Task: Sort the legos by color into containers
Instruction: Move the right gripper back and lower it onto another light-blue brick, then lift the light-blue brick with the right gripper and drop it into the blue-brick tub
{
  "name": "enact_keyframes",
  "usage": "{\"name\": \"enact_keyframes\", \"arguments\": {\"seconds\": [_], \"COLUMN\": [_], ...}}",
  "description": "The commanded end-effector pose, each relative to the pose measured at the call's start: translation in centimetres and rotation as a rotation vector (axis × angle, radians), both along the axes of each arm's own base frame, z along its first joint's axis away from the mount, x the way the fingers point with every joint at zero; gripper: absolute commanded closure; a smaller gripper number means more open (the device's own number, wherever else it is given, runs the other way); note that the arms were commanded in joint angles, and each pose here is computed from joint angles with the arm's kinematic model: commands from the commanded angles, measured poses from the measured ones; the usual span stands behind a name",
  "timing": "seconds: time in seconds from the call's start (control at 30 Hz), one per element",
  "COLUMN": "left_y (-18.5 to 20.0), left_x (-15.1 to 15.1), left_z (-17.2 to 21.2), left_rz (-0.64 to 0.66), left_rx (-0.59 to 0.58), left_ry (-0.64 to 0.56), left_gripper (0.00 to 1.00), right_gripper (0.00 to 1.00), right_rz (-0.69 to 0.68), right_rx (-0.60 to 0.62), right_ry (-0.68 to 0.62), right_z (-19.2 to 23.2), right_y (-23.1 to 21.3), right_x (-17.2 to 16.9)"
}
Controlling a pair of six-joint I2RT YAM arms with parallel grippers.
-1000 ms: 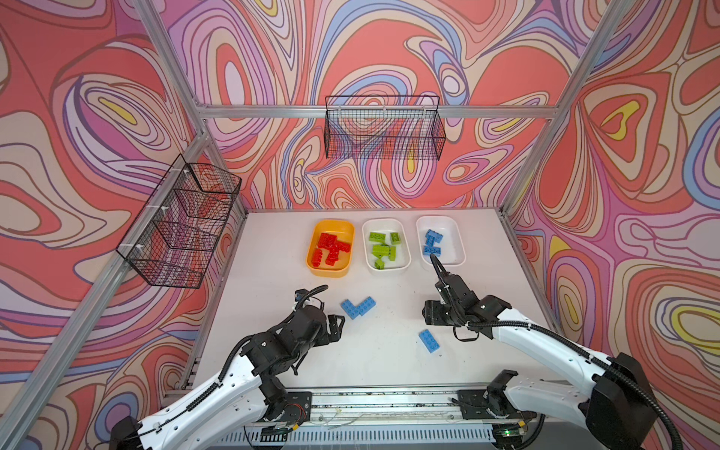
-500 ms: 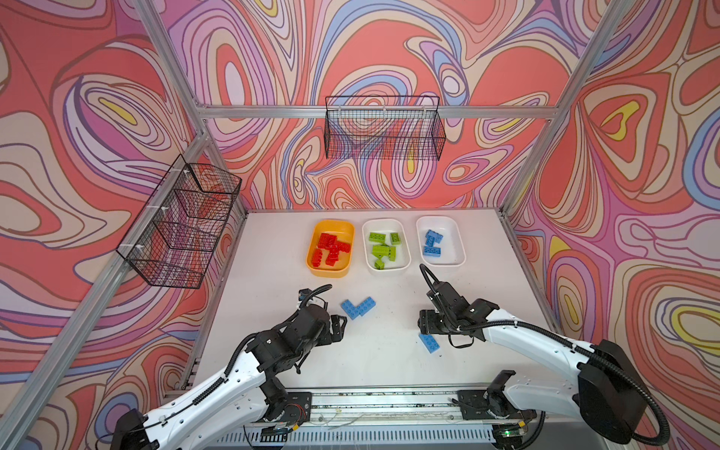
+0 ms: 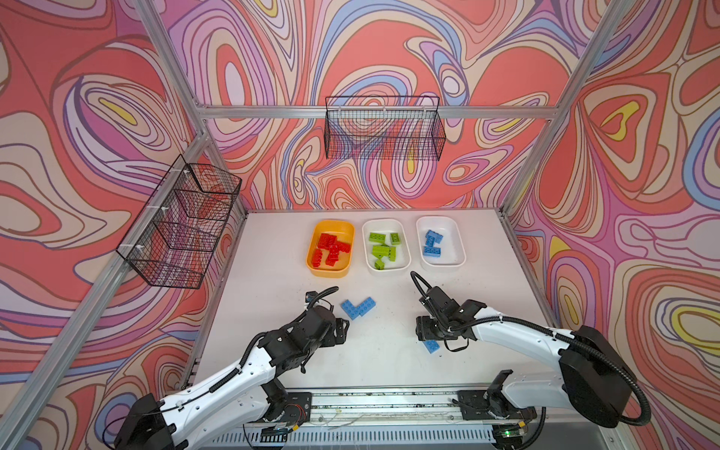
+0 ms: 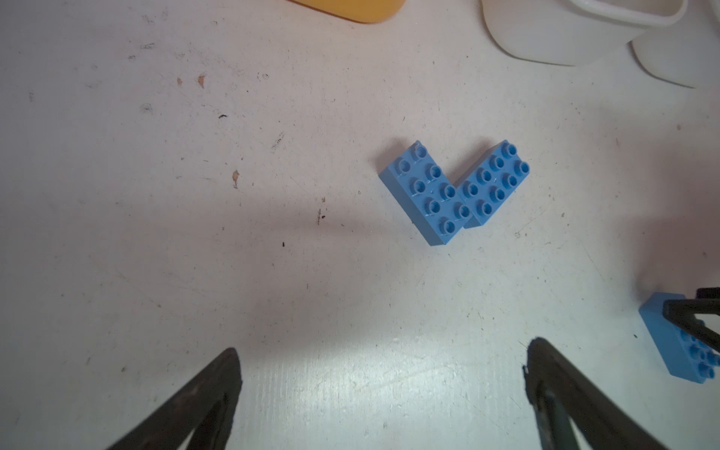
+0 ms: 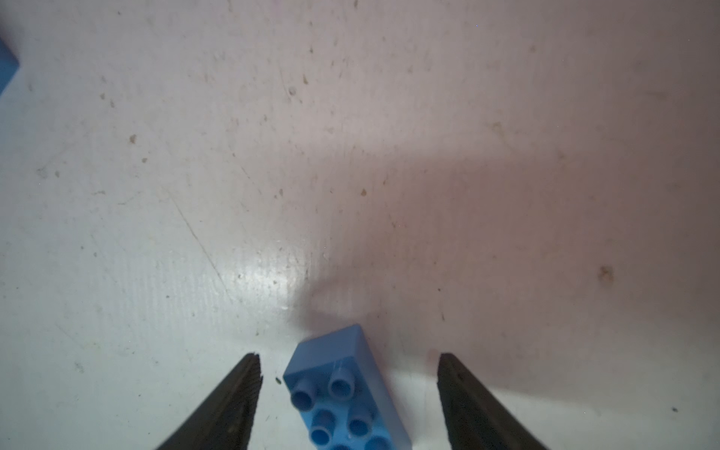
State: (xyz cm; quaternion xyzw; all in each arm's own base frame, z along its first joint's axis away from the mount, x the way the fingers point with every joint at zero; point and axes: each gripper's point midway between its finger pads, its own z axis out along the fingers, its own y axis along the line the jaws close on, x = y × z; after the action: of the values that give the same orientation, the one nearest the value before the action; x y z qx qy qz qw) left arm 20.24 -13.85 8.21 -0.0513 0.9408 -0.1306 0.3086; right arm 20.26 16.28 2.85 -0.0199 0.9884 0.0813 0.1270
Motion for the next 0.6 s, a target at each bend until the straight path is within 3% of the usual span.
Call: {"name": "enact_keyframes", "arguments": {"seconds": [0.0,0.17,0.37,0.43,0.57], "left_y": [-0.9,-1.4,-1.6,-1.6,-1.3], "left_x": [0.9,1.1,1.3,1.3,1.5], "left_z": [0.7,-0.1,-0.2,0.0,0.7], "left_rz": [-0.017,-0.024,-0.034,-0.039,-0.040], "left_rx": [-0.002,-0.010,-0.008,-0.001,0.022], "left_ry": [-0.026,-0.014,-0.019,-0.022,-0.041], "left_gripper": [0.00,0.00,0.00,0.00,0.00], "right_gripper": [0.28,0.35,0.66,0.76,0.82], "right_rz": [0.006,0.017,0.004,0.000,-0.012], "right_rx": [-0.024,-0.044,-0.098,-0.117,-0.171], "right_ry": [0.035,0.054,0.076,0.057,-0.064], "right_z": [-0.7,-0.5,-1.2,-0.9,2.1], "right_y": [0.3,0.4,-0.3,-0.1,0.7], "right_x": [-1.1,-2.5,-2.7,-1.9,1.9]}}
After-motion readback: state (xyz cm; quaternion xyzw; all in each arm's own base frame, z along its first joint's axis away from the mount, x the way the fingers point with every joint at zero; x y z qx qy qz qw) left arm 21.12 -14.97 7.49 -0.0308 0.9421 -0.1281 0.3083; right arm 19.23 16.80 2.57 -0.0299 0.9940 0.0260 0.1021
